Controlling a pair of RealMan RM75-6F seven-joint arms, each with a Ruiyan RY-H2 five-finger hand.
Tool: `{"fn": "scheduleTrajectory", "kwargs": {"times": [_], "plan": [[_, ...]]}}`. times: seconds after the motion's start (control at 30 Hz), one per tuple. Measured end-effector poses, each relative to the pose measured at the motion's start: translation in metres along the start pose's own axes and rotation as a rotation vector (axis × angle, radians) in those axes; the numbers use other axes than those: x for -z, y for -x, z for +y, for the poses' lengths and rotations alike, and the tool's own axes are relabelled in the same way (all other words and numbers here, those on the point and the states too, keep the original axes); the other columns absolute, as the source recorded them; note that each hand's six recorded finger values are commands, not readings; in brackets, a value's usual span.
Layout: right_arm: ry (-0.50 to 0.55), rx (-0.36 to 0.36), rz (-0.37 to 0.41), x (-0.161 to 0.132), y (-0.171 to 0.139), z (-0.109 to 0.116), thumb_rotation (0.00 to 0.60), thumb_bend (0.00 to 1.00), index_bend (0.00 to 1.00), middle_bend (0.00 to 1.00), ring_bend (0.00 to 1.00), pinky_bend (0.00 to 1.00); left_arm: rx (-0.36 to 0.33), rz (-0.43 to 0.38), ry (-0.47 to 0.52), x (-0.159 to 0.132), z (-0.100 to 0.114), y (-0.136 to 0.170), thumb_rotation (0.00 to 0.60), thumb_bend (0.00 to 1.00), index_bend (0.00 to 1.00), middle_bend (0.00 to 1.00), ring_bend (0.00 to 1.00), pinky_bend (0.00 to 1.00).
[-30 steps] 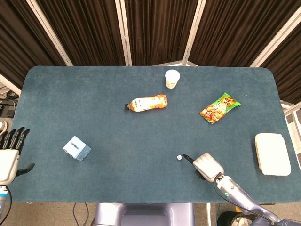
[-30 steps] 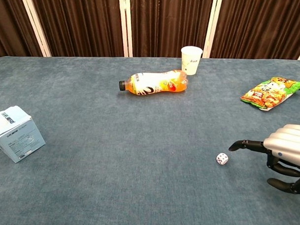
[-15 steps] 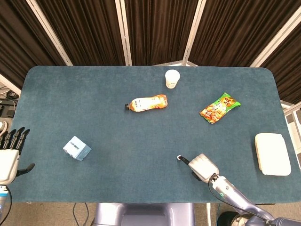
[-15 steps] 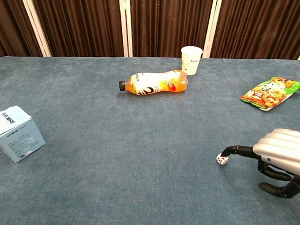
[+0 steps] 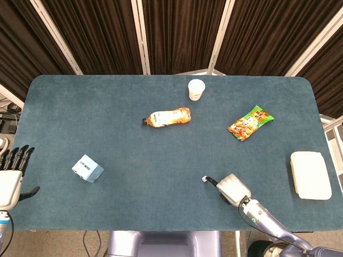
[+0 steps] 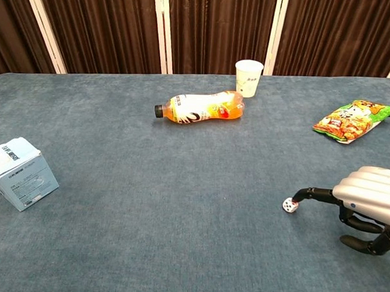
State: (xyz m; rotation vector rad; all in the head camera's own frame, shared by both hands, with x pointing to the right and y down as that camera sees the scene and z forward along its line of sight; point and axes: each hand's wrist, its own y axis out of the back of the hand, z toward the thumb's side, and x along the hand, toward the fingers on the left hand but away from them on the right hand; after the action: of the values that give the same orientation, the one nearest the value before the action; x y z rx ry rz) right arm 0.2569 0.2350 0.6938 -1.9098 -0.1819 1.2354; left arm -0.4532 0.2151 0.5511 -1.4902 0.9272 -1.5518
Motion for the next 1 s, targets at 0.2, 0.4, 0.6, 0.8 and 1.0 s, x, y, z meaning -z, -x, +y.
{"fn": "scheduleTrajectory", "kwargs": {"times": [0.2, 0.4, 0.6, 0.8, 1.0], "plan": [[0.000, -0.009, -0.002, 0.001, 0.001, -0.002, 0.600, 0.46, 0.14, 0.89, 0.87, 1.00, 0.000, 0.000, -0.001, 0.000, 0.000, 0.000, 0.600, 0.00, 0.00, 0.00, 0.00, 0.00], [0.001, -0.012, -0.012, 0.005, 0.003, -0.002, 0.600, 0.46, 0.14, 0.89, 0.87, 1.00, -0.001, -0.001, 0.000, 0.000, 0.000, 0.000, 0.600, 0.00, 0.00, 0.00, 0.00, 0.00], [0.009, -0.014, -0.027, 0.010, 0.004, -0.001, 0.600, 0.46, 0.14, 0.89, 0.87, 1.00, -0.002, -0.001, 0.000, 0.000, 0.000, 0.000, 0.600, 0.00, 0.00, 0.00, 0.00, 0.00], [0.019, -0.009, -0.040, 0.016, 0.006, 0.002, 0.600, 0.46, 0.15, 0.89, 0.87, 1.00, 0.001, -0.002, -0.001, 0.000, 0.000, 0.000, 0.600, 0.00, 0.00, 0.00, 0.00, 0.00], [0.029, 0.000, -0.054, 0.022, 0.007, 0.006, 0.600, 0.46, 0.15, 0.89, 0.87, 1.00, 0.002, 0.000, -0.002, 0.000, -0.001, 0.000, 0.600, 0.00, 0.00, 0.00, 0.00, 0.00]]}}
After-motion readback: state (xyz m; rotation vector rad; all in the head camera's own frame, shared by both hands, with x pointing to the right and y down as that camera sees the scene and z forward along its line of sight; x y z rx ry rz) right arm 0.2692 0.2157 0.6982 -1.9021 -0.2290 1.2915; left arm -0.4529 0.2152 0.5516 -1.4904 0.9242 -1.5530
